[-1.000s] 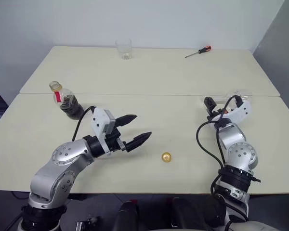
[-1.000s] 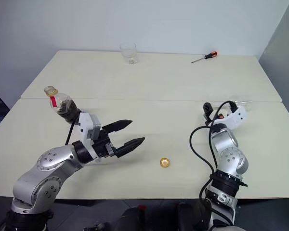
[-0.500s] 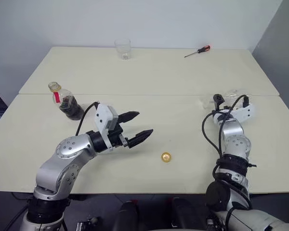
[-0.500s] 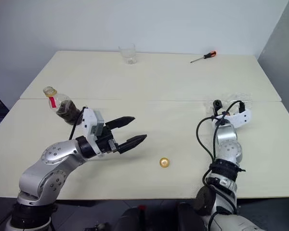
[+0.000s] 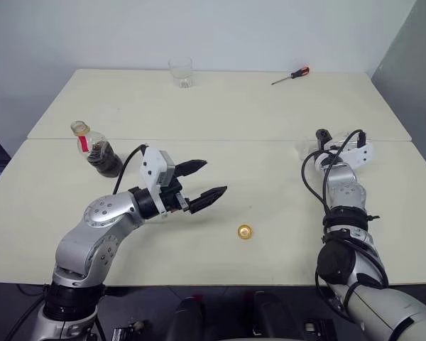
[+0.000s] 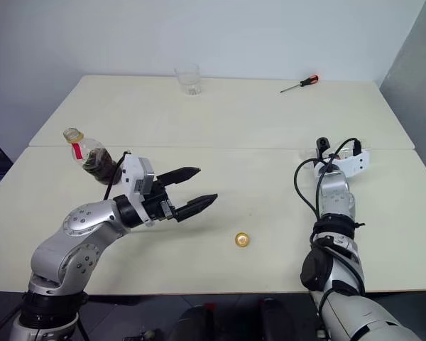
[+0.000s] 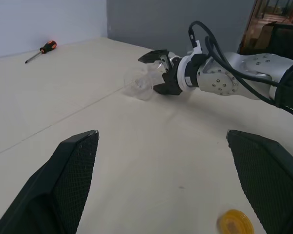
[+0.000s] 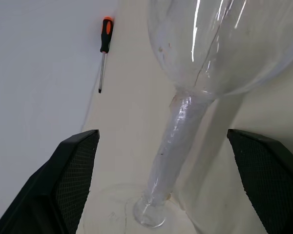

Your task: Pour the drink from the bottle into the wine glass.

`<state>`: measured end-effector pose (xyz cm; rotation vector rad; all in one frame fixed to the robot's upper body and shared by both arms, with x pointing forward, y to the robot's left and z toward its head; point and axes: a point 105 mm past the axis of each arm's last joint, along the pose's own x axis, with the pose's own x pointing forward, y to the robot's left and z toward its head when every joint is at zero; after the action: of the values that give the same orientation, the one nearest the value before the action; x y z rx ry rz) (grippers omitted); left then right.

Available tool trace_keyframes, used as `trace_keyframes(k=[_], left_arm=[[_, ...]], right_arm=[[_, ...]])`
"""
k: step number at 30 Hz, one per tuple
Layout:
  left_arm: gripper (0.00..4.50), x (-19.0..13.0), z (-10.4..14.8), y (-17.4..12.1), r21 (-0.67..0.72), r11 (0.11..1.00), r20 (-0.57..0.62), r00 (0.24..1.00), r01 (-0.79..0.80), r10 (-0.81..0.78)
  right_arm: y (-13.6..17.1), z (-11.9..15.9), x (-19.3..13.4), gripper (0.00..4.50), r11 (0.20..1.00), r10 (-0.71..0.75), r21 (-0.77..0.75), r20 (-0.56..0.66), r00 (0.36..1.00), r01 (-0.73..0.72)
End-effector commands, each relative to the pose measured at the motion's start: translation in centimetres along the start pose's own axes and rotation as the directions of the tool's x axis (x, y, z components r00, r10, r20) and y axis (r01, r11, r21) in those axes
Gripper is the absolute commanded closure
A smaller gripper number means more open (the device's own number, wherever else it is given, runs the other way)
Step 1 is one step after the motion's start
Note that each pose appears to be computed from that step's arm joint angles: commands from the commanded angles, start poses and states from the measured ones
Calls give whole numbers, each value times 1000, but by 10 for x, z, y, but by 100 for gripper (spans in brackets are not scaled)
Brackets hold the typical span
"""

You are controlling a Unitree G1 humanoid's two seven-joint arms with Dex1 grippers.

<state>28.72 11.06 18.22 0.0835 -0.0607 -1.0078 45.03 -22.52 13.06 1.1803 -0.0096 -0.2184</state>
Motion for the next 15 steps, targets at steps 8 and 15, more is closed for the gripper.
trace_keyframes(k=[8, 15], left_arm=[[1, -2, 7, -3, 30, 1000, 9, 1000, 3, -4], [0, -2, 8, 0, 37, 999, 8, 1000, -12, 11]], right_arm=[[1, -6, 9, 18, 1000, -1, -22, -20, 1000, 1], [2, -9, 10, 242, 1000, 9, -19, -28, 1000, -9]])
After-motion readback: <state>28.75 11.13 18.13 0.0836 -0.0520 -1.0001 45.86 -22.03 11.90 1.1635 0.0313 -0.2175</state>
